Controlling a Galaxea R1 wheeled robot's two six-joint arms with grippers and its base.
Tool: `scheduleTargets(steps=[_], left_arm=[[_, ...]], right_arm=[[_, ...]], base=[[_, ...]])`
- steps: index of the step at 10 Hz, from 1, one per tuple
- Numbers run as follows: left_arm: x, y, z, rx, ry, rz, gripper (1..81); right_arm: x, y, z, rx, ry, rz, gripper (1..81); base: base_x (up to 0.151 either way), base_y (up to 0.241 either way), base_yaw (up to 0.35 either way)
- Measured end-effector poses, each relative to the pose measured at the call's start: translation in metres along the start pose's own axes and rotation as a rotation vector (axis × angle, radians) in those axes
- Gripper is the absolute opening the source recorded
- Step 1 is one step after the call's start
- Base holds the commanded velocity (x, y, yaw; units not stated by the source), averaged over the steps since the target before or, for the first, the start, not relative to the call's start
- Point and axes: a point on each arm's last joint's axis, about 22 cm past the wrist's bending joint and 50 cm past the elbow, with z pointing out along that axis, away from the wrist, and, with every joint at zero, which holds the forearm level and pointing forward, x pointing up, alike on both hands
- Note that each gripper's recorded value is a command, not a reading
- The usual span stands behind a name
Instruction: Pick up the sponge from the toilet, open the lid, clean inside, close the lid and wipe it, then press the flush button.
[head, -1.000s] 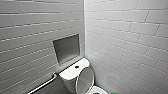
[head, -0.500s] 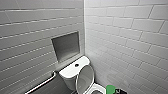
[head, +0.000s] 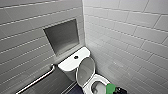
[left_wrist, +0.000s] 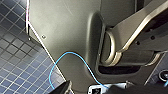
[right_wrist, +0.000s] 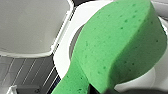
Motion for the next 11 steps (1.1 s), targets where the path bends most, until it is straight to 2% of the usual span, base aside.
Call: scheduleTargets(steps=[2,9,11], left_arm=[[-0.002,-0.001,0.006,0.000,-0.001,-0.012,81.1],[0.076,-0.006,0.057,-0.015,0.088,0.017,81.1],[0.088,-0.009,0.073,-0.017,0.102,0.010,81.1]], right_arm=[[0.015,-0.012,0.012,0.024,0.009,-0.018,1.0],[0.062,-0.005,0.028,0.033,0.081,-0.080,1.0],[0.070,-0.006,0.044,0.043,0.085,-0.097,1.0]], base=[[0.000,0.000,0.000],[0.000,0.000,0.000],[0.000,0.000,0.000]])
